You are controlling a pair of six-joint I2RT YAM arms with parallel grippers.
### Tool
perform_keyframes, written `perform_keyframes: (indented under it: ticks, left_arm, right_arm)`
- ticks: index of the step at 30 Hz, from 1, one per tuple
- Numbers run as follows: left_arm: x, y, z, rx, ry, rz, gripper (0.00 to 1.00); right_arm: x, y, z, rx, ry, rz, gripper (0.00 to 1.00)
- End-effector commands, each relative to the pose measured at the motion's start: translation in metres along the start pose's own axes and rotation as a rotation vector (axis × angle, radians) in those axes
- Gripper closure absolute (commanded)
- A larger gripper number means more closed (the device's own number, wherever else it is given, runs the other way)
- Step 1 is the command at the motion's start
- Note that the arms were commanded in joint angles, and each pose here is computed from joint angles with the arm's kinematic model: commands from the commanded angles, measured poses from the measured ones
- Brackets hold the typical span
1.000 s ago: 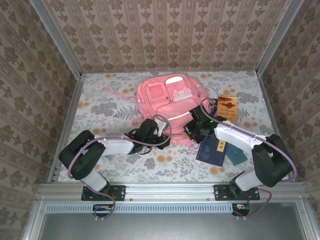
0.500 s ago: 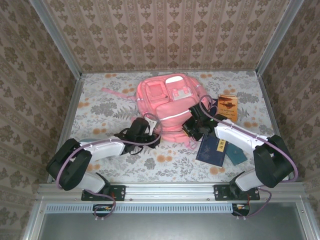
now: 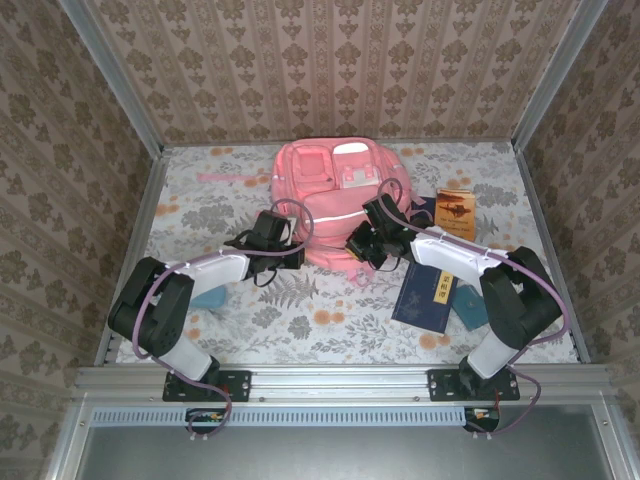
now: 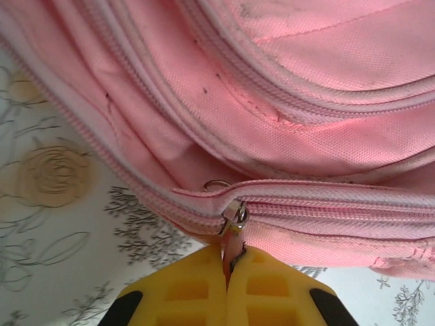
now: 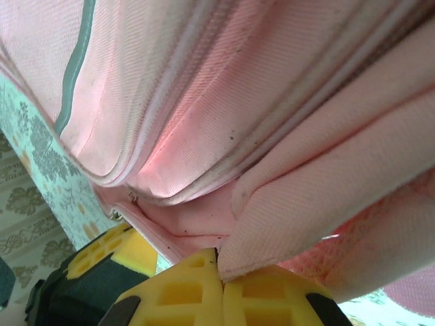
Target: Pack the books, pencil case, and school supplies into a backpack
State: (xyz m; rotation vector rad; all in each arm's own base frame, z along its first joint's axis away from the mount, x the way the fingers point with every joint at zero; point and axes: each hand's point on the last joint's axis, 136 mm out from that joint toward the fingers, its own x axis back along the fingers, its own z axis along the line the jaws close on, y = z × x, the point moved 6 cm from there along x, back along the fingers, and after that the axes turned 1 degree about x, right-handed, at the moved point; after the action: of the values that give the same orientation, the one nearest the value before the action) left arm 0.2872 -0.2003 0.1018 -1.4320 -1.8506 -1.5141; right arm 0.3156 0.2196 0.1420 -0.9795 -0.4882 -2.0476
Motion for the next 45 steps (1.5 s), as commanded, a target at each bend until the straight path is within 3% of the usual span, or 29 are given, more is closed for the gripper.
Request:
perform_keyframes:
  ticks: [1, 8, 12, 25, 31, 36, 39, 45]
  left_arm:
    - [0.008, -0.014, 0.050, 0.011, 0.199, 0.063, 1.00]
    - [0.042, -0.023, 0.012, -0.222, -0.165, 0.074, 1.00]
    - [0.054, -0.024, 0.003, -0.258, -0.244, 0.026, 1.00]
    - [0.049, -0.014, 0.038, -0.039, -0.057, -0.020, 1.00]
    - [0.051, -0.009, 0.035, 0.003, -0.084, -0.053, 1.00]
    - [0.045, -0.015, 0.007, -0.006, -0.181, -0.037, 0.60]
    - [0.038, -0.026, -0.015, -0.052, -0.190, -0.027, 0.50]
    - [0.018, -0.039, -0.044, -0.137, -0.140, -0.035, 0.41]
  right_arm:
    - [0.010, 0.014, -0.015, 0.008, -0.112, -0.061, 1.00]
    - [0.022, 0.032, -0.017, 0.003, -0.139, -0.122, 1.00]
    - [0.031, 0.038, -0.022, 0.000, -0.163, -0.156, 1.00]
    - [0.049, 0.046, -0.038, -0.031, -0.215, -0.230, 1.00]
    - [0.049, 0.045, -0.033, -0.012, -0.184, -0.216, 1.00]
    - [0.045, 0.038, -0.022, 0.020, -0.132, -0.159, 1.00]
    - [0.047, 0.036, -0.018, 0.028, -0.119, -0.153, 1.00]
    - [0.049, 0.036, -0.016, 0.033, -0.117, -0.149, 1.00]
